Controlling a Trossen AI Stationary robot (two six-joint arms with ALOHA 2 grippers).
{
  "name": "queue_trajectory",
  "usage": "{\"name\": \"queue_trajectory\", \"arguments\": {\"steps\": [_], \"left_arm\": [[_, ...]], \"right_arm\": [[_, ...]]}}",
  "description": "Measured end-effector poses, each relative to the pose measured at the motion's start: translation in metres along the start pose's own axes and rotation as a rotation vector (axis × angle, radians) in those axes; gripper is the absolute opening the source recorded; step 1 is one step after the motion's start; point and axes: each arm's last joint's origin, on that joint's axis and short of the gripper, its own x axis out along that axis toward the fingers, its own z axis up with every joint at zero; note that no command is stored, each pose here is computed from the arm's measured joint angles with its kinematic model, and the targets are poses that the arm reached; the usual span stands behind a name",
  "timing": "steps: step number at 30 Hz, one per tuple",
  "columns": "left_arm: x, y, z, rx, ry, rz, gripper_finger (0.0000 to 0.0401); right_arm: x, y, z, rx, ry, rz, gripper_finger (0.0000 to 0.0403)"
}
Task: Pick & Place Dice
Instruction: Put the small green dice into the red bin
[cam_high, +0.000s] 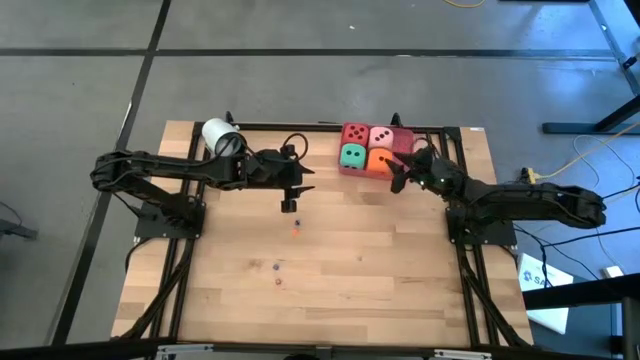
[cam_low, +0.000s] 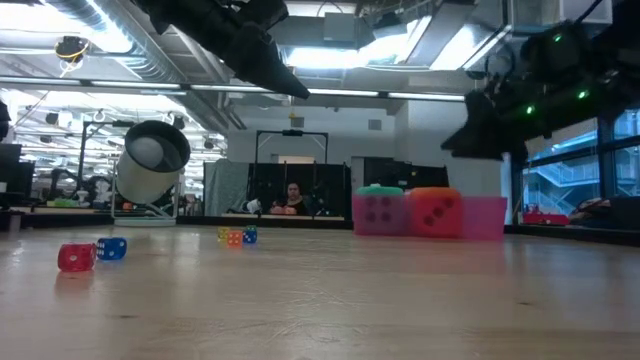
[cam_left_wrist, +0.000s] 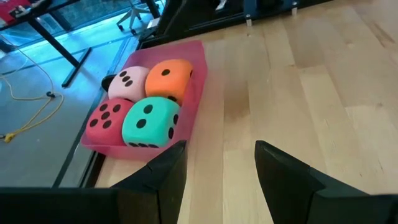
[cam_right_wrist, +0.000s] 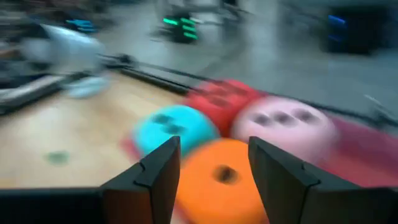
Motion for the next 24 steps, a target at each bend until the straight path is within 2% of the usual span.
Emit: {"name": "queue_trajectory", "arguments": {"steps": [5, 11, 14, 17, 21, 24], "left_arm": [[-0.007, 0.003, -0.004, -0.016, 0.069, 0.062, 0.0184], [-0.033, 0.012, -0.004, -0.113, 0.085, 0.048, 0.0184], [-0.048, 0.015, 0.001, -0.156, 0.037, 0.002, 0.0184], [-0.063, 0.015, 0.004, -0.182, 0.004, -0.046, 0.0184], [-0.079, 0.015, 0.001, -0.242, 0.037, -0.068, 0.0184], [-0.084, 0.014, -0.005, -0.306, 0.092, -0.076, 0.0184]], "right_arm": [[-0.010, 0.018, 0.017, -0.076, -0.123, 0.358, 0.0187], [-0.023, 0.040, 0.033, -0.193, -0.296, 0.616, 0.0187], [-0.026, 0.054, 0.046, -0.270, -0.334, 0.674, 0.0187], [-0.027, 0.071, 0.058, -0.349, -0.296, 0.715, 0.0187], [-0.024, 0.093, 0.066, -0.456, -0.134, 0.761, 0.0187], [-0.018, 0.108, 0.065, -0.489, -0.022, 0.771, 0.0187]]}}
